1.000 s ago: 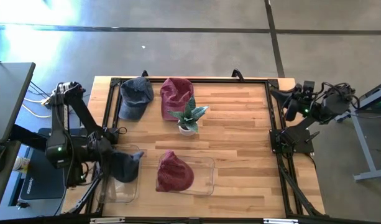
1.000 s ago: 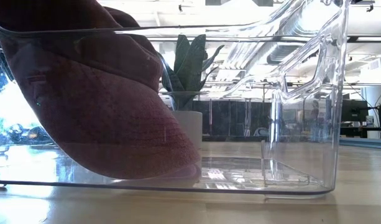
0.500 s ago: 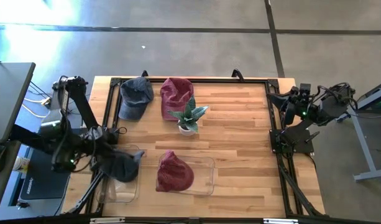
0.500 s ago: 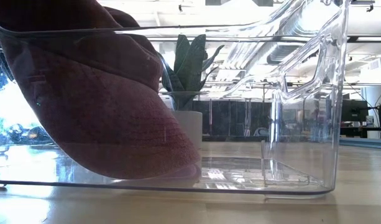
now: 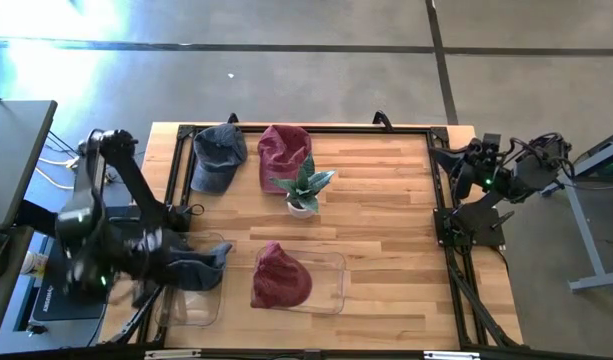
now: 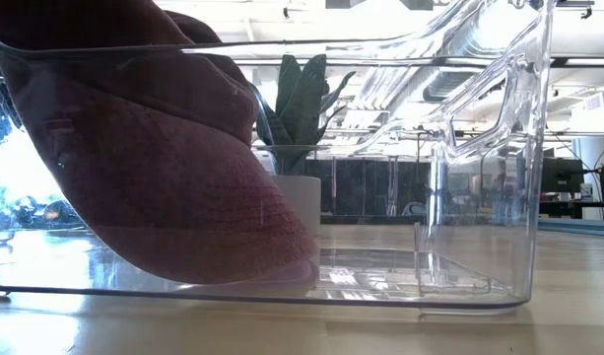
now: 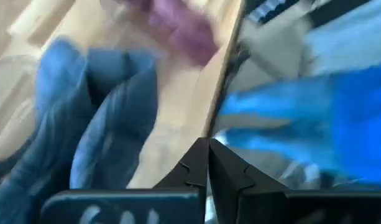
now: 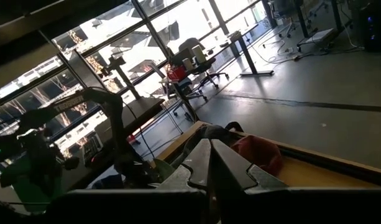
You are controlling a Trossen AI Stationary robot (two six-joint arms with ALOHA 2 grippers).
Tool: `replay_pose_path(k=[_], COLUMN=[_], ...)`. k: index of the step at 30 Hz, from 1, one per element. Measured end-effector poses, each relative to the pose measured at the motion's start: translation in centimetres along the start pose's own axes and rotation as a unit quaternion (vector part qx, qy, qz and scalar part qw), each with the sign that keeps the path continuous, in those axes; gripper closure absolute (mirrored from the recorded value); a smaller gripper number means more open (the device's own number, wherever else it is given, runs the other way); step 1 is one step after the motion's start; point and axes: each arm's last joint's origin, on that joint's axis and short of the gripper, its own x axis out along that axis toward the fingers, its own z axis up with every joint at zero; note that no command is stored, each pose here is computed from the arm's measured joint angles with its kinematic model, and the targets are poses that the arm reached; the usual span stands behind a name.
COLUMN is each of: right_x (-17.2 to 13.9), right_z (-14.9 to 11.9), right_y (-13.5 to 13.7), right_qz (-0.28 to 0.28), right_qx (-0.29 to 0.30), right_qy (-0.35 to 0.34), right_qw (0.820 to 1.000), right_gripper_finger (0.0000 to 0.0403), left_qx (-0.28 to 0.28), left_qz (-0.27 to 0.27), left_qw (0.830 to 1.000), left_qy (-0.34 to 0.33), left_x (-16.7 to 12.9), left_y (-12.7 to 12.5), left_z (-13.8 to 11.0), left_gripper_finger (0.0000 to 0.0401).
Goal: Pick & Place hat
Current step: Put the right blue cap into the left transparent bin
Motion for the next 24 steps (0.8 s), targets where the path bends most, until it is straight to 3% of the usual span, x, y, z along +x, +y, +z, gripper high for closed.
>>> replay_pose_path(k=[2,5,11,17,24], right_x=[0.0,0.0,0.0,0.0,0.0], right_z=[0.0,0.1,0.2,0.1,0.0], right_y=[0.0,-0.1,-0.2,-0.1,0.0], right_qz=[-0.005,-0.017,-0.037,-0.029,0.002], right_qx=[-0.004,-0.013,-0.014,-0.007,0.003], right_qy=[-0.004,-0.013,-0.030,-0.023,0.002], right_qw=[1.000,1.000,0.999,0.999,1.000], right_gripper_finger=[0.0396,0.0396,0.0396,0.0396,0.0396], left_qx=[0.001,-0.048,-0.074,-0.063,-0.040], left_qz=[0.061,0.160,0.357,0.404,0.340], left_qw=[0.998,0.985,0.931,0.912,0.939], left_qy=[-0.012,-0.049,-0.003,-0.024,0.027], left_x=[1.5,4.1,6.9,8.7,6.3], left_y=[0.3,1.3,4.4,6.7,4.2], left_z=[-0.8,-1.5,-3.1,-2.9,-1.5], left_gripper_finger=[0.0394,0.0393,0.0399,0.0399,0.0399])
